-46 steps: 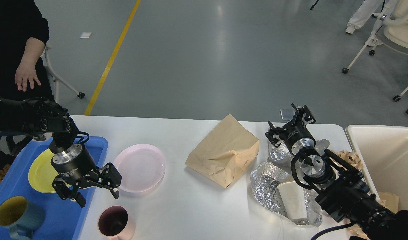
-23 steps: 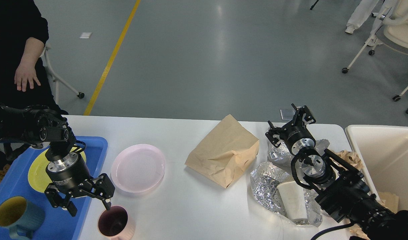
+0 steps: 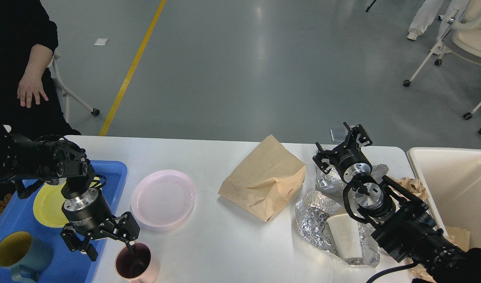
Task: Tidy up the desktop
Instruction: 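Close the left gripper on the pink mug's rim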
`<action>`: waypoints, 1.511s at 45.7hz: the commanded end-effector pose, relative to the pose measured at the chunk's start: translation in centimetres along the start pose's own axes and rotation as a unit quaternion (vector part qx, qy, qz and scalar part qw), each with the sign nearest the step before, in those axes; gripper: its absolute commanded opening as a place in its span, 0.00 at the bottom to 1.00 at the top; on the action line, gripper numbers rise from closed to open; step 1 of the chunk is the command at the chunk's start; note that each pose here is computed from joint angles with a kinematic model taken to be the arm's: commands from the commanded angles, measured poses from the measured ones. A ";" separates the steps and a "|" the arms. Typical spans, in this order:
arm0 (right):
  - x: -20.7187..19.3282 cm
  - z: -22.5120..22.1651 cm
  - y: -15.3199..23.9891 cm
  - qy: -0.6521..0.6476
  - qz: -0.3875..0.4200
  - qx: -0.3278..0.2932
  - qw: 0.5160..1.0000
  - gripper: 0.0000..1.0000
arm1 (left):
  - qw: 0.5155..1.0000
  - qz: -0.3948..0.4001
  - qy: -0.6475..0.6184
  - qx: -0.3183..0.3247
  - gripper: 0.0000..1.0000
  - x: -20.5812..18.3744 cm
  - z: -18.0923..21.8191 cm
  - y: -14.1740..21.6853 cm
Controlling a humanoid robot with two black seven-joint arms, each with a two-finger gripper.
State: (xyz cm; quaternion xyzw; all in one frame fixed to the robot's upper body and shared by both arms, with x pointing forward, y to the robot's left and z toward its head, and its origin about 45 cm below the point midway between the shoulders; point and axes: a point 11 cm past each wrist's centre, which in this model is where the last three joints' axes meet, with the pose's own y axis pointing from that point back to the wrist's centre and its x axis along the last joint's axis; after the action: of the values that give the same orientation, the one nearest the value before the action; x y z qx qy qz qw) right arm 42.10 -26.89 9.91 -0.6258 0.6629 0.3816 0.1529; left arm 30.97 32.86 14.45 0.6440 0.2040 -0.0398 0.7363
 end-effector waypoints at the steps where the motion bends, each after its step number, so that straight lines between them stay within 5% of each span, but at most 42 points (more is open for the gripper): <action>1: 0.0 0.0 0.0 0.000 0.000 0.000 1.000 1.00 | 1.000 -0.001 -0.002 -0.001 0.87 0.1 0.2 -0.4; 20: 0.0 0.1 0.0 0.000 0.000 0.000 1.000 1.00 | 1.000 0.002 0.000 0.025 0.00 0.3 -0.6 -0.4; 47: 0.0 0.0 0.0 0.000 0.000 0.000 1.000 1.00 | 1.000 0.014 -0.001 0.017 0.00 0.8 -0.3 0.3; 69: 0.0 0.1 0.0 0.000 0.000 0.000 1.000 1.00 | 0.999 0.039 0.020 0.006 0.00 -0.7 -1.4 6.4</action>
State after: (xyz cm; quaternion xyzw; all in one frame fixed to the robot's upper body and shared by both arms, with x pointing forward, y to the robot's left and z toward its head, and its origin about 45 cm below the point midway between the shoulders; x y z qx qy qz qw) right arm 42.10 -26.91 9.92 -0.6258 0.6630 0.3814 0.1528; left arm 32.41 33.82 18.84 0.6567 0.1858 -0.0163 0.7307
